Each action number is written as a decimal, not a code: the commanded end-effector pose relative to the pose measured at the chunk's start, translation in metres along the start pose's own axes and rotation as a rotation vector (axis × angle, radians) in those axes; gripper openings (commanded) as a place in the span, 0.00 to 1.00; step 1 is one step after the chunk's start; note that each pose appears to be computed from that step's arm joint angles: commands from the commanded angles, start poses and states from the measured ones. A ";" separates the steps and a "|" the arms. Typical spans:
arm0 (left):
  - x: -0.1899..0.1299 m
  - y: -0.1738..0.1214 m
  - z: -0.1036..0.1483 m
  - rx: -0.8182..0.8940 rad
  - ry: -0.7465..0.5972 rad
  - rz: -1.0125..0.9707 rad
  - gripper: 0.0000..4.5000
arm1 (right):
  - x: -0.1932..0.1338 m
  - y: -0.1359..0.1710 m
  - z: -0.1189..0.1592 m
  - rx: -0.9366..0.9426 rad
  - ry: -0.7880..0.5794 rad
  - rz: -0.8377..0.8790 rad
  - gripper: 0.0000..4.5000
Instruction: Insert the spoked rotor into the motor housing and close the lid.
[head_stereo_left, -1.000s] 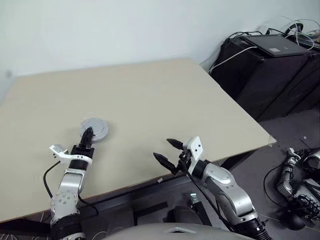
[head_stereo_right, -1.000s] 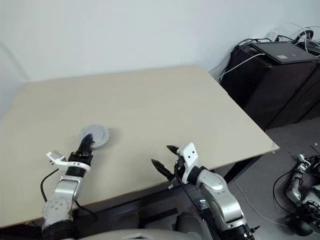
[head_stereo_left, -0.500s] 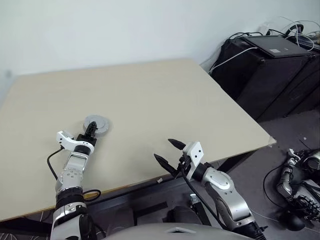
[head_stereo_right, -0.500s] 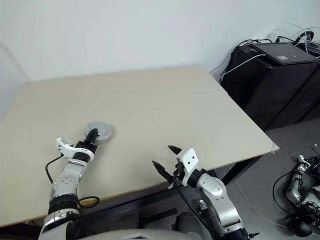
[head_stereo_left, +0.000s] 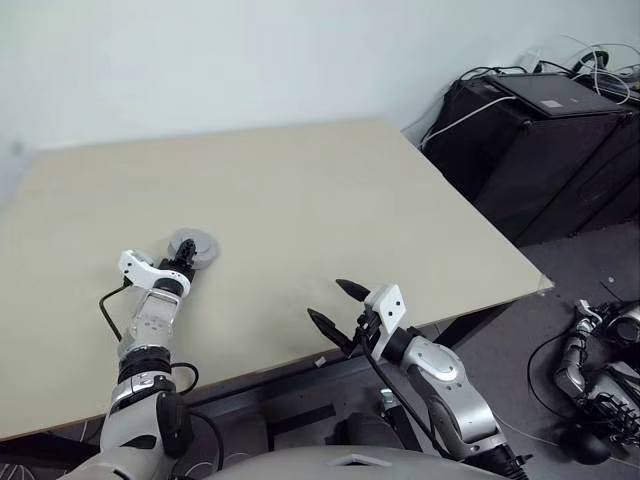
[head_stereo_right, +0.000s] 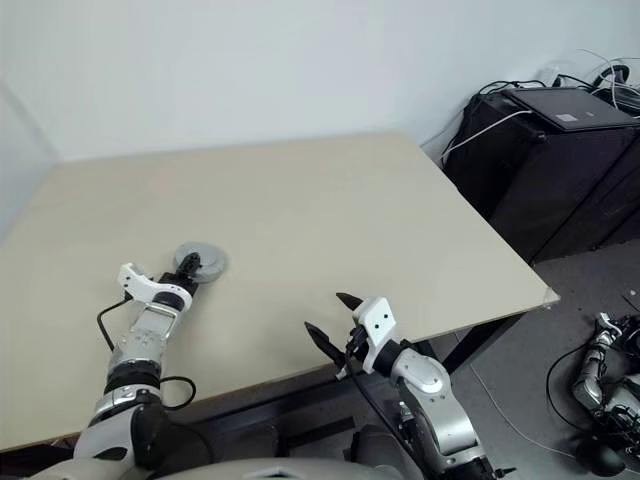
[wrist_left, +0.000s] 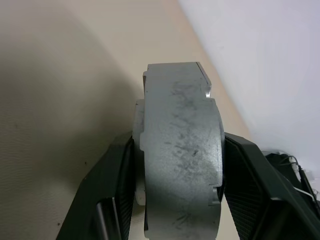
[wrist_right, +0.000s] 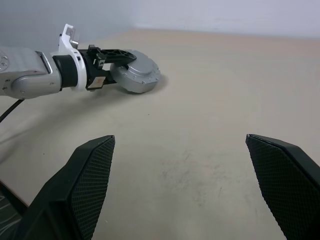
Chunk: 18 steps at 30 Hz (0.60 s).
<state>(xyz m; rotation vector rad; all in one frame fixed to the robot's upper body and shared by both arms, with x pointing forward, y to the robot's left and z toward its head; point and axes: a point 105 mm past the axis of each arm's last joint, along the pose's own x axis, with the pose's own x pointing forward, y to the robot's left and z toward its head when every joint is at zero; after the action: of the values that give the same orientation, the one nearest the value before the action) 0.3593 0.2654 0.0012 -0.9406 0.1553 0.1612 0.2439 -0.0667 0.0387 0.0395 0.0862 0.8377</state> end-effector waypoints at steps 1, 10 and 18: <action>0.006 -0.005 0.010 0.062 -0.018 0.022 0.47 | 0.002 -0.002 0.009 -0.014 -0.031 -0.006 1.00; -0.002 0.005 0.014 0.081 -0.027 0.054 0.97 | 0.004 -0.002 0.007 -0.015 -0.023 -0.003 1.00; -0.023 0.024 0.018 0.084 -0.046 0.095 0.99 | 0.005 -0.001 0.005 -0.015 -0.012 0.007 1.00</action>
<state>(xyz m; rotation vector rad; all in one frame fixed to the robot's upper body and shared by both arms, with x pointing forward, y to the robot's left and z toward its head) 0.3367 0.2837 -0.0088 -0.8550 0.1891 0.2429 0.2453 -0.0662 0.0344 0.0342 0.1023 0.8345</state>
